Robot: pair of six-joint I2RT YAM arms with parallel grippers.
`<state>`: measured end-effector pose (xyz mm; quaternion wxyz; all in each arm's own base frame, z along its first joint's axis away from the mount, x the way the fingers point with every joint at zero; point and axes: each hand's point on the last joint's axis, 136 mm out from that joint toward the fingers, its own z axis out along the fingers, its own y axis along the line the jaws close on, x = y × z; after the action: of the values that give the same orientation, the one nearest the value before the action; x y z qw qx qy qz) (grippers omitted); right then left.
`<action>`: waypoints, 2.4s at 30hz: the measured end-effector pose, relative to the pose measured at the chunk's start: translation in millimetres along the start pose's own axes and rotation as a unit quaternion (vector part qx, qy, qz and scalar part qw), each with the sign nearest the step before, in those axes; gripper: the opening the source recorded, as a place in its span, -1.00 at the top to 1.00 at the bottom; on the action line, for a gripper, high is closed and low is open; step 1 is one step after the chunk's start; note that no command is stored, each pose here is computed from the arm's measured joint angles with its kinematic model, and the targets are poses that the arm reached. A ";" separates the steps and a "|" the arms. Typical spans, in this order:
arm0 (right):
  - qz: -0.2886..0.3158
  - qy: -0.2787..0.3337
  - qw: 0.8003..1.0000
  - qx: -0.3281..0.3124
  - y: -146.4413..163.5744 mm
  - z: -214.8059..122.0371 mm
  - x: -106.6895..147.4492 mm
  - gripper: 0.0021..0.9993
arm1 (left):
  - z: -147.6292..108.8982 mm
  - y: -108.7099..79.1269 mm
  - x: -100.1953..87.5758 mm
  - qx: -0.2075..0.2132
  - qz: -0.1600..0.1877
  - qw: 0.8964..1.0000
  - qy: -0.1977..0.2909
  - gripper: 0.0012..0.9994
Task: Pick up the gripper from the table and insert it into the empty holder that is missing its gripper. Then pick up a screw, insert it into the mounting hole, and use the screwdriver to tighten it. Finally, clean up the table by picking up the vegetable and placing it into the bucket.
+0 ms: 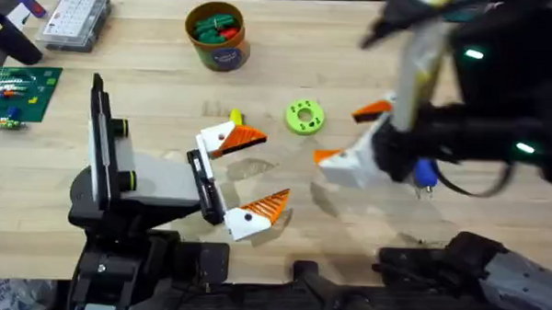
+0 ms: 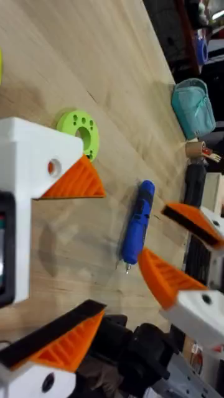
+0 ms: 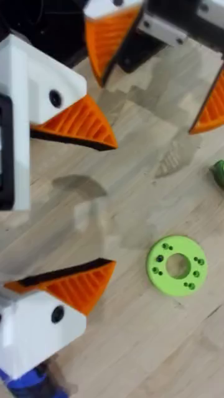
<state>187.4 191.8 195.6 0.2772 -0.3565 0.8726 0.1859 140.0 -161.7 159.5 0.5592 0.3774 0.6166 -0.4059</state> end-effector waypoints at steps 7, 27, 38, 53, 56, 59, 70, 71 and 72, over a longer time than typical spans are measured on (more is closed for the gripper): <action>-0.007 0.026 1.000 0.005 -13.2 55.7 -14.7 -0.98 | 0.0 0.1 0.1 0.000 0.000 1.000 0.000 -0.98; -0.021 0.093 0.994 0.048 -42.6 119.6 1.5 -0.98 | 0.0 0.1 0.1 0.000 0.000 1.000 0.000 -0.98; -0.016 0.124 0.991 0.047 -48.1 144.0 15.1 -0.98 | 0.0 0.1 0.1 0.000 0.000 1.000 0.000 -0.98; -0.017 0.116 0.992 0.050 -52.2 159.0 11.8 -0.94 | 0.0 0.1 0.1 0.000 0.000 1.000 0.000 -0.98; -0.018 0.110 0.992 0.051 -52.5 159.7 8.7 -0.93 | 0.0 0.1 0.1 0.000 0.000 1.000 0.000 -0.98; -0.019 0.102 0.993 0.051 -52.9 160.5 4.9 -0.93 | 0.0 0.1 0.1 0.000 0.000 1.000 0.000 -0.98; -0.022 0.099 0.994 0.052 -53.0 160.8 3.2 -0.49 | 0.0 0.2 0.1 0.000 0.000 1.000 0.000 -0.98; -0.022 0.099 0.994 0.051 -53.0 160.9 3.3 -0.41 | 0.0 0.1 0.1 0.000 0.000 1.000 0.000 -0.98; -0.023 0.099 0.994 0.051 -53.0 160.8 3.1 -0.34 | 0.0 0.1 0.0 0.000 0.000 1.000 0.000 -0.98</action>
<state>280.5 238.3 61.9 0.2116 -0.3782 0.8958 0.0984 140.1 -161.6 159.5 0.5593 0.3773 0.6166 -0.4058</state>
